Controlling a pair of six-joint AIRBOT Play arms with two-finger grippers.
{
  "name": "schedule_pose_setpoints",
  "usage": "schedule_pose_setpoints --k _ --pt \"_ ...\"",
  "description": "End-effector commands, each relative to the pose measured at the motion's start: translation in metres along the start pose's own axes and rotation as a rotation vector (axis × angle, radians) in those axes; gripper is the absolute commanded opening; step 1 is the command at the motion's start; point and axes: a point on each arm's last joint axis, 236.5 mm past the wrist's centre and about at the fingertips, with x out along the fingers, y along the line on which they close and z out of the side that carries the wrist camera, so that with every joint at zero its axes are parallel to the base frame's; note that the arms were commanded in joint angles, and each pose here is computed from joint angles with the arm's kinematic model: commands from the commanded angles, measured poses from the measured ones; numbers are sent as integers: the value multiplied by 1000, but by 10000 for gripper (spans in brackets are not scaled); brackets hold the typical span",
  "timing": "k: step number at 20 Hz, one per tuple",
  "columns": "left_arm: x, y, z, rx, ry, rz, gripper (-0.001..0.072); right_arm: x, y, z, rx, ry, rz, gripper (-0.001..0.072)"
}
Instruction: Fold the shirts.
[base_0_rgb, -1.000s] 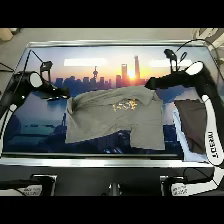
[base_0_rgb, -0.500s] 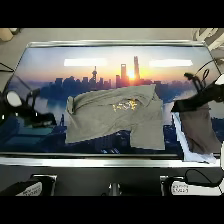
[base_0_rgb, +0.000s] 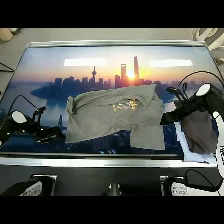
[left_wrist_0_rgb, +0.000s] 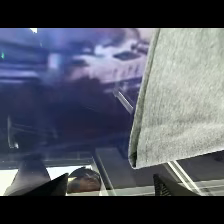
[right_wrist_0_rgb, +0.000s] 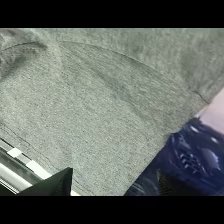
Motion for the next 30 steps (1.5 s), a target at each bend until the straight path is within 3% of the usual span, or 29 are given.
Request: schedule_pose_setpoints --k 1,15,18,19,20,21,23,30 --pt "3 0 -1 -5 1 -9 627 6 5 2 -28 11 -9 540" --pt "38 -38 1 84 37 -42 600 5 -2 -6 -33 45 -38 540" --pt "48 -45 3 80 33 -30 587 2 -23 -18 6 92 -122 656" --pt "49 -45 6 55 23 -29 473 1 -28 -20 16 91 -132 673" --pt "49 -45 10 43 7 -29 274 1 -33 -20 39 77 -124 672" --pt "48 -46 13 44 -6 -30 166 2 -35 -19 64 57 -103 670" --pt "46 -47 16 47 -13 -32 27 11 -35 -13 100 31 -47 652" --pt "32 -53 16 68 -45 -43 27 64 -48 30 136 -59 -13 548"
